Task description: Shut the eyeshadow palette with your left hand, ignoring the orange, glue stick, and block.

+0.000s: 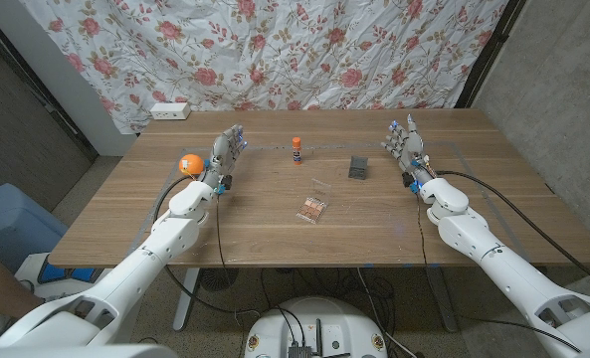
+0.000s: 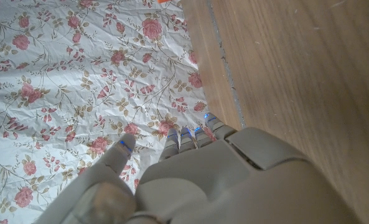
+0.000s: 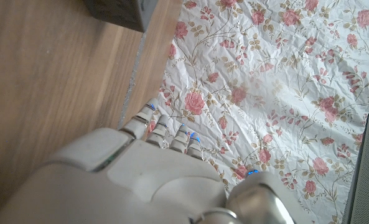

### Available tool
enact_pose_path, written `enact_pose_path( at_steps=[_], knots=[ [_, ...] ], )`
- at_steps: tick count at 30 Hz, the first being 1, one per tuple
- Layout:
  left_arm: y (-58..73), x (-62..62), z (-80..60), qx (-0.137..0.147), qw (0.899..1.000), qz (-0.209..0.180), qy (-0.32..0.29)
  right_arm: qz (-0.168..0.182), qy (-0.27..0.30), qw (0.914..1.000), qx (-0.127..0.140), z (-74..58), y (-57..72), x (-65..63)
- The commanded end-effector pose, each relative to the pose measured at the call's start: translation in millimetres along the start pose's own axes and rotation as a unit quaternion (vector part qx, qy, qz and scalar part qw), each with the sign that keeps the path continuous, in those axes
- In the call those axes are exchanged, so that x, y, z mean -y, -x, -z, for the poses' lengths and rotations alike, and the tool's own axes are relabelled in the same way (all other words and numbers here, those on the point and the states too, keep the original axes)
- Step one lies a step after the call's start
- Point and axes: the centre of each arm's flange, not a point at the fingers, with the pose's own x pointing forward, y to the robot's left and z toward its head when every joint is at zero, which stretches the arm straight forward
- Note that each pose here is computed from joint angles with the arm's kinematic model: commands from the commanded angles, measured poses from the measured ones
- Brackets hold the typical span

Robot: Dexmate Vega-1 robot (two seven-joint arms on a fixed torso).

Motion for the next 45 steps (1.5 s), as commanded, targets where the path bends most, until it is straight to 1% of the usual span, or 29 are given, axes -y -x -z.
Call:
enact_pose_path(
  at_steps=[1,5,10,18,22,33,38,40,45],
  knots=[
    [4.9,1.2,-2.1,0.002,1.0,-0.005,-0.008,0.0,0.0,1.0,0.0,0.0,0.1,-0.2],
    [9.4,-0.3,-6.2,0.003,1.0,-0.009,-0.014,0.0,0.0,1.0,0.0,0.0,0.1,-0.2],
    [14.6,-0.2,-12.7,0.004,1.0,-0.004,-0.031,0.0,0.0,1.0,0.0,0.0,0.1,-0.2],
    [23.2,4.9,-25.9,0.011,0.997,0.011,-0.071,0.0,0.0,1.0,0.0,0.0,0.1,-0.2],
    [28.9,9.5,-30.1,0.012,0.997,0.016,-0.075,0.0,0.0,1.0,0.0,0.0,0.1,-0.2],
    [46.4,26.2,-50.3,0.022,0.99,0.027,-0.134,0.0,0.0,1.0,0.0,-0.1,0.2,-0.1],
    [56.7,34.5,-52.5,0.02,0.989,0.029,-0.143,0.0,0.0,1.0,0.0,-0.1,0.1,0.0],
    [59.6,37.3,-54.1,0.021,0.987,0.032,-0.156,0.0,0.0,1.0,0.0,0.0,0.1,0.1],
    [62.5,43.1,-60.0,0.027,0.981,0.041,-0.185,0.0,0.0,1.0,0.0,0.0,0.1,0.1]
  ],
)
